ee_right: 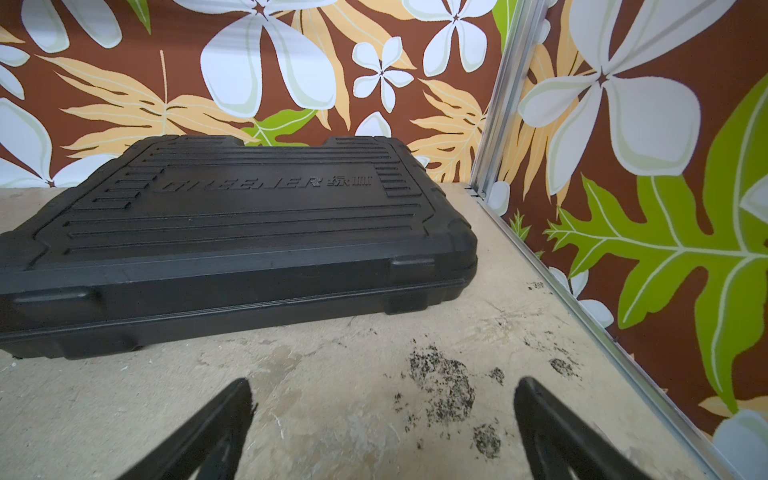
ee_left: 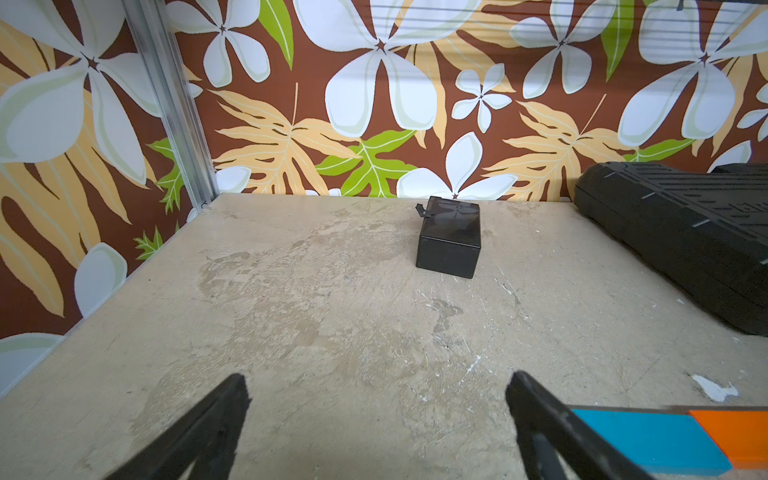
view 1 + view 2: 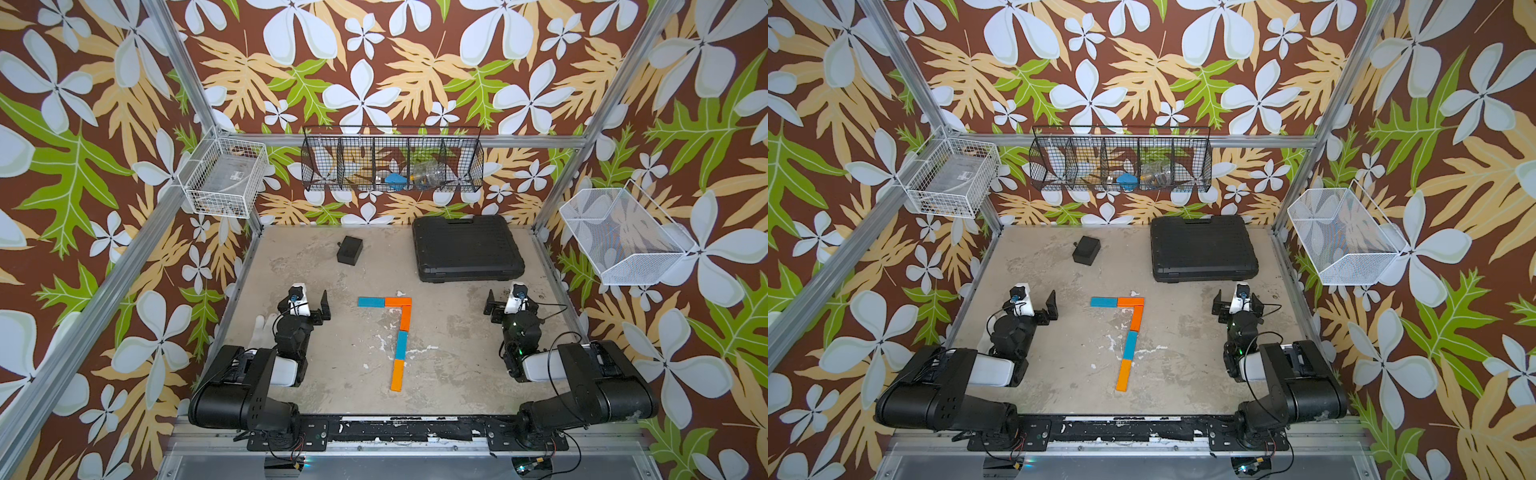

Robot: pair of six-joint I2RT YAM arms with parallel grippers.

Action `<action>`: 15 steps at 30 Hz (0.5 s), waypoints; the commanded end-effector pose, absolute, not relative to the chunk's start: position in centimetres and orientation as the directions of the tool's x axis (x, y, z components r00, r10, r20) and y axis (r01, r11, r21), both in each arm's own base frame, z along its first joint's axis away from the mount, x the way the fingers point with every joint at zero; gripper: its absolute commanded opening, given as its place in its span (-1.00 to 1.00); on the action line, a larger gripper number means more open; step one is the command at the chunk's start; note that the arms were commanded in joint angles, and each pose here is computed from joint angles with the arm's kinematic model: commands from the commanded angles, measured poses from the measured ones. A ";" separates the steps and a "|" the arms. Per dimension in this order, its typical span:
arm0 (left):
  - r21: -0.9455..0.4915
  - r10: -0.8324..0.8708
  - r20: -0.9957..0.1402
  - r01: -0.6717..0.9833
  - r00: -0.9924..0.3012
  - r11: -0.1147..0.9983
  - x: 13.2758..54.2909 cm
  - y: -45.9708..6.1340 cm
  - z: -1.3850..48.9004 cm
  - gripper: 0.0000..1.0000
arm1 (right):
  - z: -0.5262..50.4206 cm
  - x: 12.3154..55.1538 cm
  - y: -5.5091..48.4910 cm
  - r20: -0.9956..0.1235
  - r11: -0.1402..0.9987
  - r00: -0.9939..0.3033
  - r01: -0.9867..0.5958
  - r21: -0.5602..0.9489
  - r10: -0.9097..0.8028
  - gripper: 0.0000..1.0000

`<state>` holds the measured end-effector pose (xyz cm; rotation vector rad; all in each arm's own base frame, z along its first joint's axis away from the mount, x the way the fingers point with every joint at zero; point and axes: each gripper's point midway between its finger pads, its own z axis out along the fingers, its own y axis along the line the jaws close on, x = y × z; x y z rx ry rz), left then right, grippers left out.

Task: Assemble the number 7 with building blocks
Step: Reset both arms

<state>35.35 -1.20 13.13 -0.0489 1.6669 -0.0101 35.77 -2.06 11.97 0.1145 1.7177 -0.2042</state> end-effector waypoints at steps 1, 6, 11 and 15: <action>-0.037 -0.040 -0.996 -0.033 -0.085 0.999 35.5 -1.1 13.4 0.99 | 12.6 35.8 -2.0 -0.990 0.979 -0.135 0.193 -0.071 -0.045 1.00; -0.037 -0.040 -0.996 -0.033 -0.086 0.999 35.4 -1.1 13.4 0.99 | 12.6 35.8 -2.0 -0.990 0.979 -0.135 0.193 -0.070 -0.045 1.00; -0.038 -0.041 -0.996 -0.034 -0.085 0.999 35.4 -1.0 13.4 1.00 | 12.5 35.8 -2.0 -0.990 0.979 -0.136 0.193 -0.070 -0.044 1.00; -0.039 -0.041 -0.995 -0.033 -0.087 0.999 35.4 -1.1 13.3 0.99 | 12.5 35.8 -2.0 -0.990 0.979 -0.136 0.193 -0.070 -0.044 1.00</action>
